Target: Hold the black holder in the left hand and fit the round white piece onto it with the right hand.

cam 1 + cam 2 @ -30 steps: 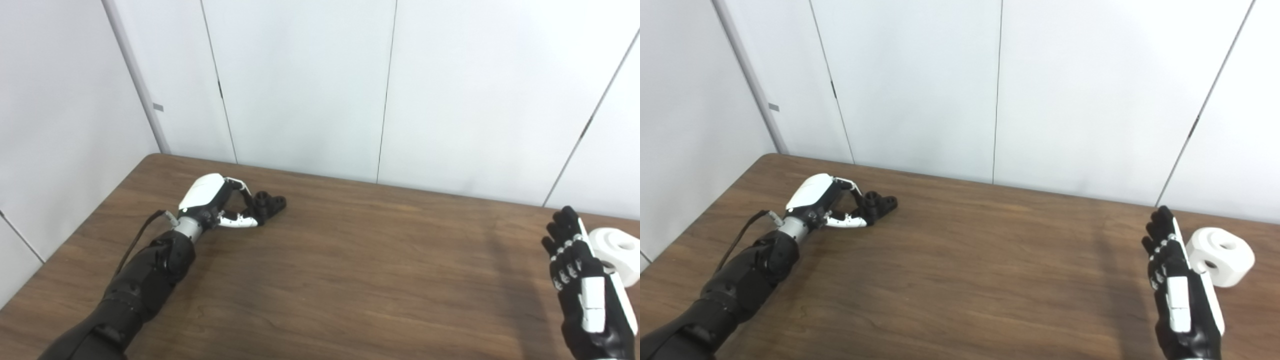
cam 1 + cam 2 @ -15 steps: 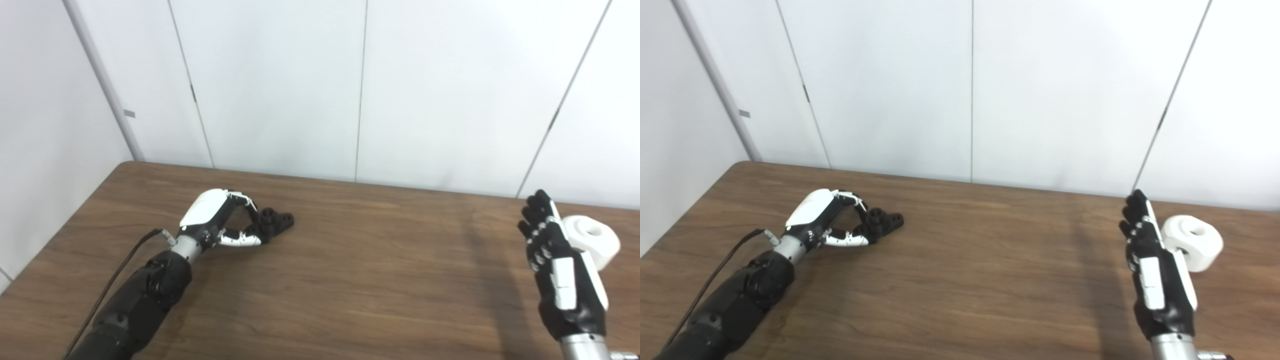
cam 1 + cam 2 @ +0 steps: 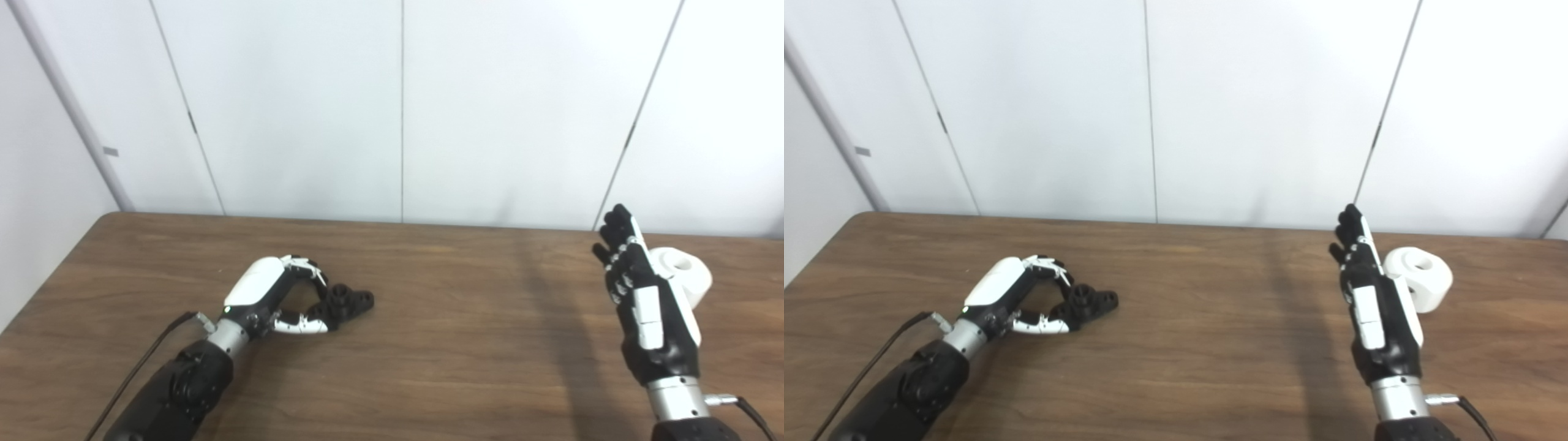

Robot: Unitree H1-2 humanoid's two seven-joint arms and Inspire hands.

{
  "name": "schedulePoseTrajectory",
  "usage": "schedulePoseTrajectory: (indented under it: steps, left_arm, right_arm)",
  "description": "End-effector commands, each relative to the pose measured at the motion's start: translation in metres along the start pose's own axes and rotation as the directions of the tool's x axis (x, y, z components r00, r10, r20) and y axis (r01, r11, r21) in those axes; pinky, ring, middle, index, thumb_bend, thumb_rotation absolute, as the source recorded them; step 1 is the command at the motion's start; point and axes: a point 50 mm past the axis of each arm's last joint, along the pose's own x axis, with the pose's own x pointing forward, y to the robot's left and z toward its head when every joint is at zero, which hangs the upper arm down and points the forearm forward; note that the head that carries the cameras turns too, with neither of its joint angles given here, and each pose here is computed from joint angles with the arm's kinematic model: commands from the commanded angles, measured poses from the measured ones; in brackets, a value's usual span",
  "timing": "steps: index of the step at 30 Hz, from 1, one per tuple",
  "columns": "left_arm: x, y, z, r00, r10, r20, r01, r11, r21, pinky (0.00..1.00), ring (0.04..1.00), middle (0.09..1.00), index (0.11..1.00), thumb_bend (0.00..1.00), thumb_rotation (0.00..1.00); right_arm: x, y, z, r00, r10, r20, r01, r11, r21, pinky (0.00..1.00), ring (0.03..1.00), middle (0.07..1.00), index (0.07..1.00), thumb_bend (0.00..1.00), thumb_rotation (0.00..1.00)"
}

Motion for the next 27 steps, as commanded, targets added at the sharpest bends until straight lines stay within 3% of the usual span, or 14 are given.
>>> schedulePoseTrajectory:
  steps: [1, 14, 27]
  left_arm:
    - [0.007, -0.001, 0.015, 0.997, -0.004, 0.073, 0.005, 1.000, -0.002, 0.94, 0.839, 0.696, 0.485, 0.52, 0.05]
    - [0.013, -0.038, 0.052, 0.981, -0.047, 0.188, 0.060, 0.996, -0.064, 0.94, 0.840, 0.688, 0.484, 0.52, 0.05]
    - [0.007, -0.056, 0.071, 0.966, -0.081, 0.247, 0.105, 0.990, -0.089, 0.93, 0.850, 0.681, 0.482, 0.52, 0.05]
  right_arm:
    - [0.010, 0.001, 0.021, 0.996, -0.005, 0.095, 0.005, 1.000, -0.005, 0.96, 0.983, 0.988, 0.990, 0.66, 0.96]
    - [0.005, 0.003, 0.033, 0.994, -0.042, 0.097, 0.045, 0.998, -0.033, 0.92, 0.966, 0.973, 0.974, 0.70, 0.93]
    - [-0.001, 0.003, 0.038, 0.992, -0.054, 0.112, 0.061, 0.996, -0.059, 0.94, 0.973, 0.978, 0.976, 0.64, 0.96]
